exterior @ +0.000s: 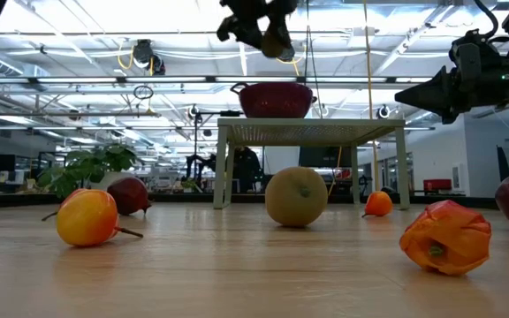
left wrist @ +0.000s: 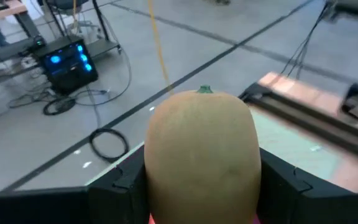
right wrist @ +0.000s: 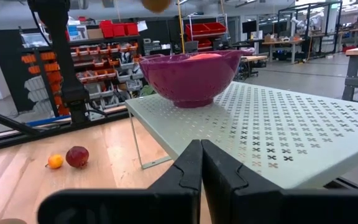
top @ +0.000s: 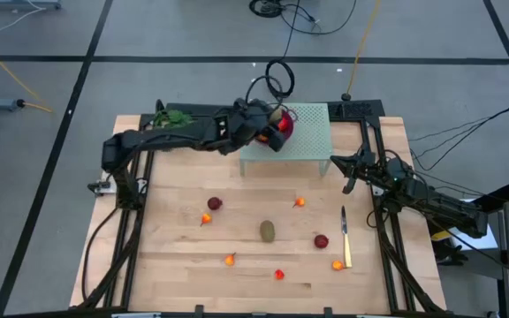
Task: Pick & Place Fruit
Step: Put the kiwi in the violet strainer bowl on the shelf
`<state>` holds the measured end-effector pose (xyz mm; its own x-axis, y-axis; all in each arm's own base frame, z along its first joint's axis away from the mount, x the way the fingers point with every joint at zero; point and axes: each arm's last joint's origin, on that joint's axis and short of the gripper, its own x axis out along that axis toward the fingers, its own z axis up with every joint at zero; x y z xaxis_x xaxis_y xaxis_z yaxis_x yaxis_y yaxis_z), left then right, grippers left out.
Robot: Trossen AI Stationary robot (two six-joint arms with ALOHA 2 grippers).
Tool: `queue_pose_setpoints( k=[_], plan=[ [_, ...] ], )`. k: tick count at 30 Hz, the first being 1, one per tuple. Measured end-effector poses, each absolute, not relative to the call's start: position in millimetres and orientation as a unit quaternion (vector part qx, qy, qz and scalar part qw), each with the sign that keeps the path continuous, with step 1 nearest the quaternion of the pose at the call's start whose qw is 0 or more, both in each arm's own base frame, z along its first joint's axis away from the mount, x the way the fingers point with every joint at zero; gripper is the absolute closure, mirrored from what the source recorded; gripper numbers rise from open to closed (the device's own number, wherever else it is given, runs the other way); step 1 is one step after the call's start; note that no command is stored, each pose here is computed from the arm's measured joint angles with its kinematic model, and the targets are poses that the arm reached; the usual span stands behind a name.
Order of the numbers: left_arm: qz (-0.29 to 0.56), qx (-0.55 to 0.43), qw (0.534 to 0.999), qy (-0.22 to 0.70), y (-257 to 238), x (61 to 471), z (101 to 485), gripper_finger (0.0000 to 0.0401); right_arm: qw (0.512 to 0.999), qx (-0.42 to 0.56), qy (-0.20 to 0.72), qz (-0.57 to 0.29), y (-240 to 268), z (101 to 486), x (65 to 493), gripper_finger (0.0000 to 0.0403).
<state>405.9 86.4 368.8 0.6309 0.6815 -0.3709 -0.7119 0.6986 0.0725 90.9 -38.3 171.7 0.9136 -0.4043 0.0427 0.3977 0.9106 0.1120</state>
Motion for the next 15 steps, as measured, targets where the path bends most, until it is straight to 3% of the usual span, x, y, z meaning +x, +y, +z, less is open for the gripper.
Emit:
queue_pose_setpoints(
  k=[15],
  plan=[
    [0.375,-0.064,0.886,0.266,139,395,347,0.0203,0.977,0.051,-0.032,-0.206,-38,172,91,0.0403]
  ],
)
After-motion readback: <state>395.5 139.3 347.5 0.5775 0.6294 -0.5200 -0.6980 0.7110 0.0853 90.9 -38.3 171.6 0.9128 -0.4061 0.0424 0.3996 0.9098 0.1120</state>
